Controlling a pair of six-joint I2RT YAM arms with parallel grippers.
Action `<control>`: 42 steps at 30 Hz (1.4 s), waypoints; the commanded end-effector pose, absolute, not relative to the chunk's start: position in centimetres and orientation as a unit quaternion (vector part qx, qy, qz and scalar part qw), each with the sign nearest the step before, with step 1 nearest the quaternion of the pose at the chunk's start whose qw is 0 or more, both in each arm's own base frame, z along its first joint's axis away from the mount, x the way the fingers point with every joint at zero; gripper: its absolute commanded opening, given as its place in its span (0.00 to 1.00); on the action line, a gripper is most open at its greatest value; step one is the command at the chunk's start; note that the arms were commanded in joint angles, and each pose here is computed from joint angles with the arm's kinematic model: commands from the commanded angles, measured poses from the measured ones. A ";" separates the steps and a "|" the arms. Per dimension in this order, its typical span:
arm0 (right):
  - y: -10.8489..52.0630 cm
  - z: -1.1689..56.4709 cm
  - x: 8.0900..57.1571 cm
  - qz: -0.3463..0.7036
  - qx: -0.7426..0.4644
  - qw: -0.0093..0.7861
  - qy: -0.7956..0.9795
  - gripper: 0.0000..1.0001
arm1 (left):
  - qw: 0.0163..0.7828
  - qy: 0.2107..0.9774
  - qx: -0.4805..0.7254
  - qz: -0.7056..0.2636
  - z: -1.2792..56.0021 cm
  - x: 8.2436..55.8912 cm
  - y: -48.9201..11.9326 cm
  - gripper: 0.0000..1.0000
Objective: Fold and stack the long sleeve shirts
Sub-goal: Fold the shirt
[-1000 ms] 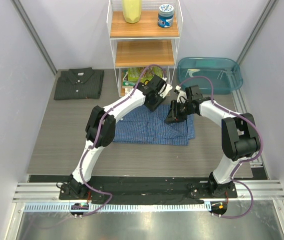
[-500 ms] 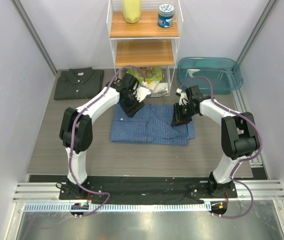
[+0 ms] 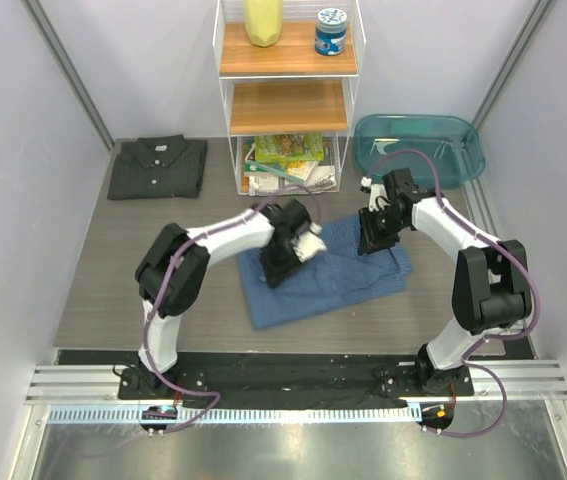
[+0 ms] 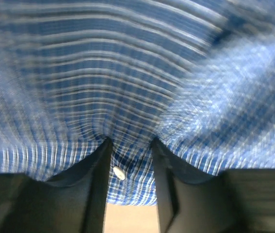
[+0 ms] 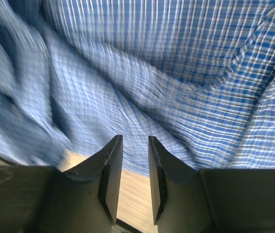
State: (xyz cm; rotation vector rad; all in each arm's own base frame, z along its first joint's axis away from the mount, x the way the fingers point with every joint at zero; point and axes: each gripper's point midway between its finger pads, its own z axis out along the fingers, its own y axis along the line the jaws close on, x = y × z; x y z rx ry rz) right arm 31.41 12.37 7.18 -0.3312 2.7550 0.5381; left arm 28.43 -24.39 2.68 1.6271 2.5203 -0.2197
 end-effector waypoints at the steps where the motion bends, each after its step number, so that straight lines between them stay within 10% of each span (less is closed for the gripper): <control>1: 10.0 9.6 31.7 0.138 -0.146 0.184 0.962 0.33 | -0.008 0.852 0.491 -0.184 5.4 17.1 -31.4 0.45; 13: 12.9 2.9 30.8 0.114 -0.236 0.102 0.960 0.30 | 0.238 0.845 0.295 -0.376 22.4 24.8 -26.9 1.00; 29: 33.3 2.4 36.0 0.090 -0.527 0.196 0.822 0.29 | 0.387 0.860 0.058 -0.326 25.6 26.7 -11.9 1.00; 42: 27.5 13.4 31.8 0.226 -0.385 0.230 0.865 0.36 | 0.281 0.874 0.036 -0.395 17.3 27.4 -16.2 0.72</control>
